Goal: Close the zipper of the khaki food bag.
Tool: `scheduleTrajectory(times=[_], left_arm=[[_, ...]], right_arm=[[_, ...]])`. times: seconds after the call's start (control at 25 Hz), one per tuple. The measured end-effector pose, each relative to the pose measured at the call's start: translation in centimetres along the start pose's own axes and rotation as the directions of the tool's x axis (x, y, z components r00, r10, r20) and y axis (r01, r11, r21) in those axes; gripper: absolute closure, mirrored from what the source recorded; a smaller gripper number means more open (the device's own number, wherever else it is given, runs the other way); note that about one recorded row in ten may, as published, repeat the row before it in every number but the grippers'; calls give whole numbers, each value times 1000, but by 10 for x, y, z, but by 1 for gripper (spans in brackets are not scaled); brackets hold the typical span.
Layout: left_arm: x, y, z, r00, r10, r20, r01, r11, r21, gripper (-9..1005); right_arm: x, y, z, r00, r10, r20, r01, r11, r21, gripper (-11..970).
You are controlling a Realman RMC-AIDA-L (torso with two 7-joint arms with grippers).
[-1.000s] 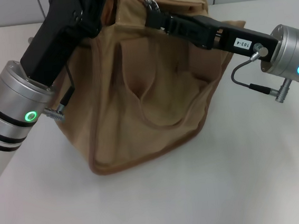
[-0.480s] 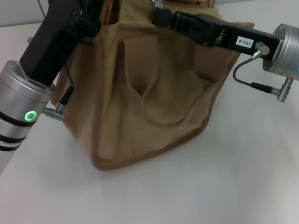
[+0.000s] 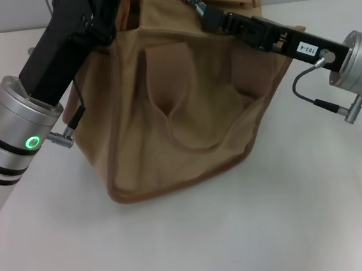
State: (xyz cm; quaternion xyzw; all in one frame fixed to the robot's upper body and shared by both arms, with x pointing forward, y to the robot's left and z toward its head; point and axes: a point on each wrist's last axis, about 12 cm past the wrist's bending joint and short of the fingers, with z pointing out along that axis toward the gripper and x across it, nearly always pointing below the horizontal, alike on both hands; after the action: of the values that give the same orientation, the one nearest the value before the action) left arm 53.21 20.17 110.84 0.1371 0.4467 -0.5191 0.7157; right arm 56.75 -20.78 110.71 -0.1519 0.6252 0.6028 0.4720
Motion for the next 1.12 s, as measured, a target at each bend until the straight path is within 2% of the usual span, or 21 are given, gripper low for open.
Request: scheduleTrajectory(times=[0.48,1.12], left_arm=[[-2,2,-5,1000,9,6,-9,1000,-20,921],[-10,7,-28,998,45,38,-41,992,-119,920]], right_arm=[[-2,-3,-12,1000,9,17,-10,999,36,950],[-6,-9,-42,997,11,78,-22,990,136,947]])
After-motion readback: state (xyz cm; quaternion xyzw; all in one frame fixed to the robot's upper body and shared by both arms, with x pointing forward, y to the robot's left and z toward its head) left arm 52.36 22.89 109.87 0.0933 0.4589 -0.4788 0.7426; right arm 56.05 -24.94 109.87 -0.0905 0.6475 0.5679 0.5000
